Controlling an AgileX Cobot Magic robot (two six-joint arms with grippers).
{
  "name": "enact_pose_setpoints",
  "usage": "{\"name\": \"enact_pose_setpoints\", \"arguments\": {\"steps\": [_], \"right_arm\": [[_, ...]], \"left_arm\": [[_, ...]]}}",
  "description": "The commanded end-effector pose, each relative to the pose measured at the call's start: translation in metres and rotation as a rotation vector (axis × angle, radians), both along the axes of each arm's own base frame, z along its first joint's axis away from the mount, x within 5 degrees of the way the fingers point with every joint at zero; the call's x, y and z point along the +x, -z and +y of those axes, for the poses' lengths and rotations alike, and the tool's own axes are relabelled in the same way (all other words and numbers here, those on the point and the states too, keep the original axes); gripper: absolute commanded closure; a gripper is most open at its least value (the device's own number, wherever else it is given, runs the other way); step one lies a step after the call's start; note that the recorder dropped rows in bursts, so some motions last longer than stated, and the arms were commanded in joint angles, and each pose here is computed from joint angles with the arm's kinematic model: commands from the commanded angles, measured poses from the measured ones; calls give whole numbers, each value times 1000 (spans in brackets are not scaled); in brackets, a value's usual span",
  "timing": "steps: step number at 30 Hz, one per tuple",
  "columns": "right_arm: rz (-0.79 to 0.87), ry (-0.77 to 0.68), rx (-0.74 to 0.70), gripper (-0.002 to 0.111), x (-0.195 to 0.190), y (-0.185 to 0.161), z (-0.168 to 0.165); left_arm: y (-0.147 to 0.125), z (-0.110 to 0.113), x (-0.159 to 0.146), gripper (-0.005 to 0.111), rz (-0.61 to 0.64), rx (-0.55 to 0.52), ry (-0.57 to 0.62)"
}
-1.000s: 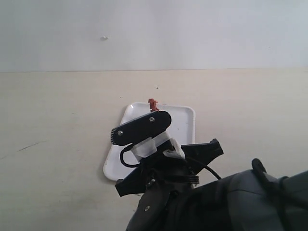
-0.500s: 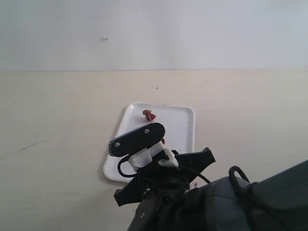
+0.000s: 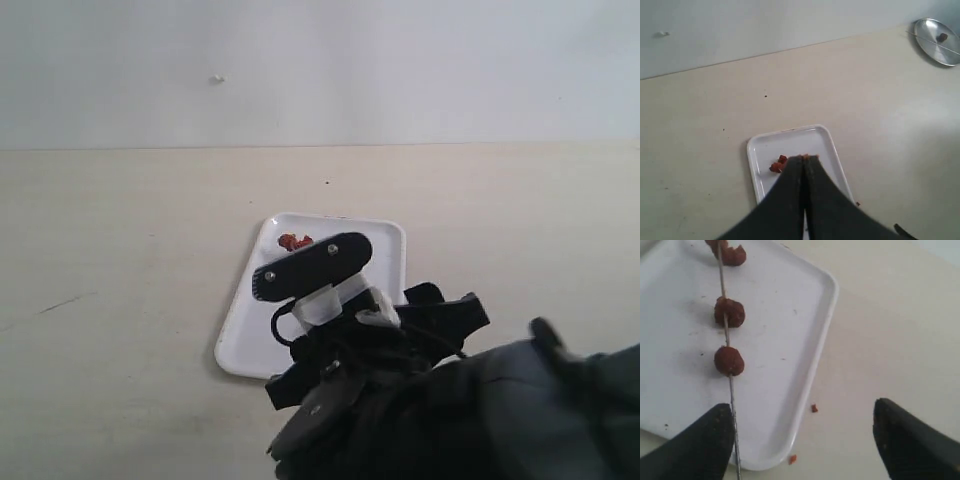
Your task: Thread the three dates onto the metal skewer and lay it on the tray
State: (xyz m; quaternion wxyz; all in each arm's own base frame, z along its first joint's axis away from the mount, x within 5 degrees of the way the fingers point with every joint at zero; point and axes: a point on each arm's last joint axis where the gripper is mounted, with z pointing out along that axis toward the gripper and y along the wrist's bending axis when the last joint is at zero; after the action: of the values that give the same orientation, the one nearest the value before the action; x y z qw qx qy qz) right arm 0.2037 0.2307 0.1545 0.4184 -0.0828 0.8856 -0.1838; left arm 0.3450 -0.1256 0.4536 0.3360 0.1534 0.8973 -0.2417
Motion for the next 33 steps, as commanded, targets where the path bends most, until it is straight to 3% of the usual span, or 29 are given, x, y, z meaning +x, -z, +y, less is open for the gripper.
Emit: {"name": "enact_pose_setpoints", "arguments": {"steps": [1,5,8,11,14,17,22,26,33], "right_arm": [[-19,-5,55,36,-10,-58,-15],[-96,2,101,42,-23,-113,-44],[-160,19,142,56,-36,-147,-74],[-215,8,260,73,-52,-173,-105],[-307,-50,498,106,-83,-198,-157],[-412,-109,709,108,-110,-212,-203],[-440,-175,808,108,-136,-208,-245],[-318,-243,810,108,-144,-195,-245],[-292,-340,778,108,-145,-188,-235]], "left_arm": [[-17,3,-16,107,-62,4,13],[-40,12,-39,107,-141,21,-3],[-59,22,-61,107,-215,48,-27],[-77,32,-86,107,-287,63,-50],[-83,47,-134,107,-322,76,-60],[-52,57,-176,107,-266,88,-59],[5,70,-236,107,-330,-37,-100],[47,76,-269,107,-330,-122,-110],[84,81,-296,107,-320,-143,-105]]}}
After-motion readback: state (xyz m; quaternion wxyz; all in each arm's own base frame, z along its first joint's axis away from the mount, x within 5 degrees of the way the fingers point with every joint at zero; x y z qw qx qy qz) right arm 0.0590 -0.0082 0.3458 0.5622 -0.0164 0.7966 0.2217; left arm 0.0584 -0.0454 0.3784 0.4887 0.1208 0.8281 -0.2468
